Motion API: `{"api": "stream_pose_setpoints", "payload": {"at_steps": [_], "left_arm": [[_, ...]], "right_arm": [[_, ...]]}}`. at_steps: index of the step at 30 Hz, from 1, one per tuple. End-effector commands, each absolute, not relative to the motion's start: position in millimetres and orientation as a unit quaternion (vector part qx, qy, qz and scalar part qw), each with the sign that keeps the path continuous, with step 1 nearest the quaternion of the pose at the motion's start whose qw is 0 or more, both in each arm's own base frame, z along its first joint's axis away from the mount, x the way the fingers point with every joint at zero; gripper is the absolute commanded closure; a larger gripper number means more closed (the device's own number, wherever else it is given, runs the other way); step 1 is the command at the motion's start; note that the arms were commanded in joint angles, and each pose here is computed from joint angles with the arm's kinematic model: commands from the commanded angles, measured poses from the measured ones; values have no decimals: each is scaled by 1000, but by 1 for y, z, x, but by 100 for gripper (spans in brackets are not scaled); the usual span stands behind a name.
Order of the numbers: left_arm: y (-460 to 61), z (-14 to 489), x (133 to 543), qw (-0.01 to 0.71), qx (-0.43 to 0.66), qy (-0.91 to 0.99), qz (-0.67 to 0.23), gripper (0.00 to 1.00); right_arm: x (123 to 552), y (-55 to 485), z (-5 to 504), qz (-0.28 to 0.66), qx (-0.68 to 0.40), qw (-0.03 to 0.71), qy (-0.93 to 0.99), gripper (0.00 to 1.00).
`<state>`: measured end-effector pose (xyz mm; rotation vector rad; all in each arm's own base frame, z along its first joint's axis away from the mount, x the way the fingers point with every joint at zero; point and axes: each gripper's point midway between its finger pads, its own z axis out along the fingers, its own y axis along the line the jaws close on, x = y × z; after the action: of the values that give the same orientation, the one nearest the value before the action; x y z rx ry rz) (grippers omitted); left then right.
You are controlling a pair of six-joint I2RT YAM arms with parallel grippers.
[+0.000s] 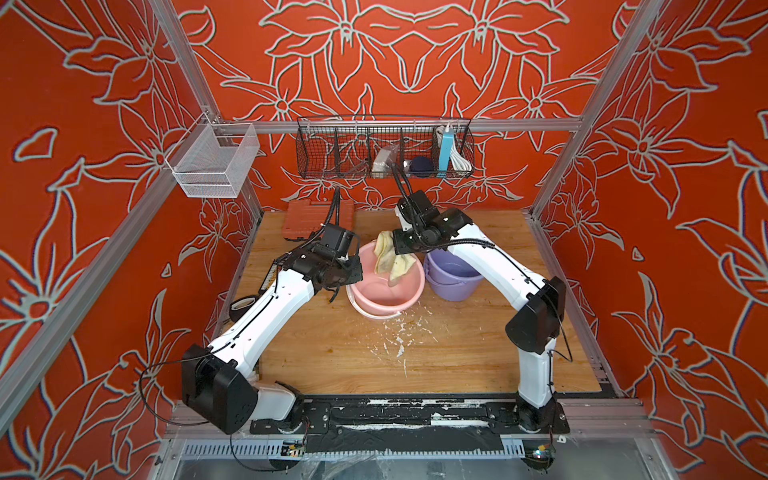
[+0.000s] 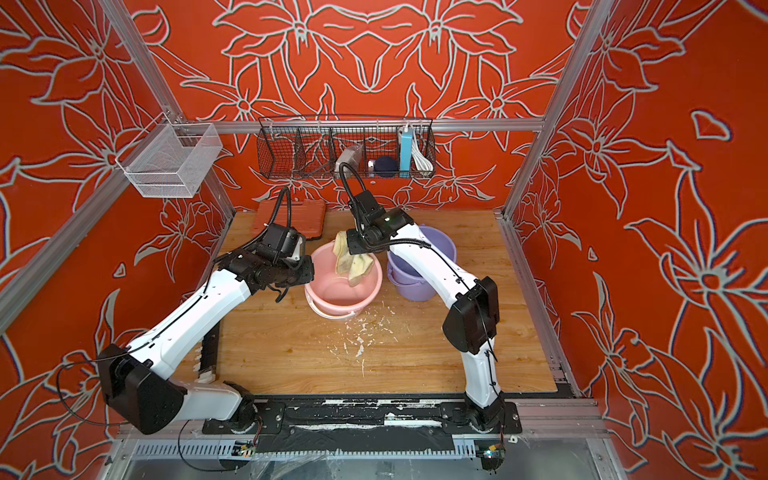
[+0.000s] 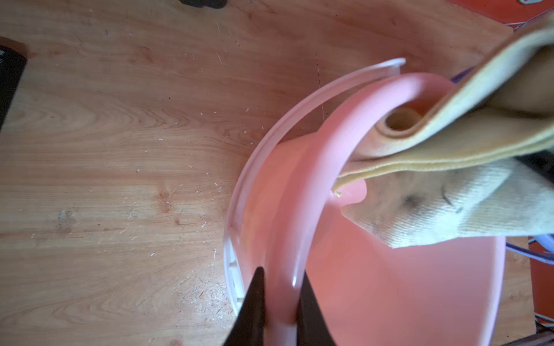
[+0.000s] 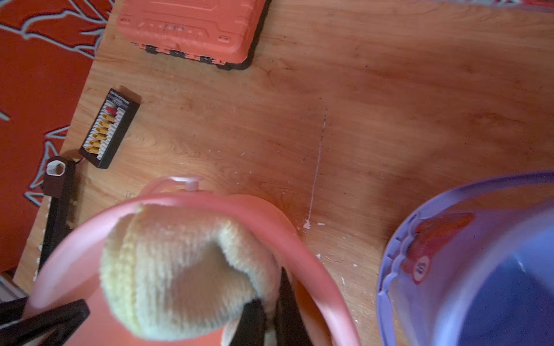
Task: Wipe the inside of the bucket with a cloth
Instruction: Wipe the dirt from the inside of the bucket.
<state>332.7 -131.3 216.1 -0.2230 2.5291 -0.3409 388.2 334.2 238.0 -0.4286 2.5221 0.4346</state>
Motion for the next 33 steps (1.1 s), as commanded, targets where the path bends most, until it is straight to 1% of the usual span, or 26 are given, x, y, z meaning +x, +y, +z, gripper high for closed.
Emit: {"api": "stream_pose_setpoints", "payload": {"at_steps": [1, 4, 9, 13, 16, 19, 21, 27, 33], "left_arm": [[-117, 240, 337, 337, -88, 931, -108, 100], [-110, 246, 341, 354, -93, 926, -91, 100], [-111, 249, 351, 361, -93, 924, -84, 100], [-117, 247, 356, 359, -93, 924, -93, 100], [-121, 245, 358, 355, -94, 924, -105, 100], [-125, 243, 357, 349, -90, 926, -115, 100], [-127, 243, 356, 346, -85, 926, -120, 100], [-135, 250, 343, 336, -70, 927, -150, 100], [-147, 258, 325, 312, -60, 928, -195, 100]], "right_arm": [[380, 309, 217, 84, -171, 240, 952, 100], [365, 292, 209, 56, -185, 219, 957, 100], [332, 273, 203, 44, -207, 190, 959, 100], [300, 278, 198, 63, -234, 158, 957, 100], [289, 294, 200, 89, -243, 153, 954, 100], [294, 316, 208, 135, -232, 163, 949, 100], [300, 327, 210, 147, -226, 164, 949, 100], [341, 342, 201, 136, -188, 188, 954, 100], [368, 354, 206, 137, -168, 229, 949, 100]]}}
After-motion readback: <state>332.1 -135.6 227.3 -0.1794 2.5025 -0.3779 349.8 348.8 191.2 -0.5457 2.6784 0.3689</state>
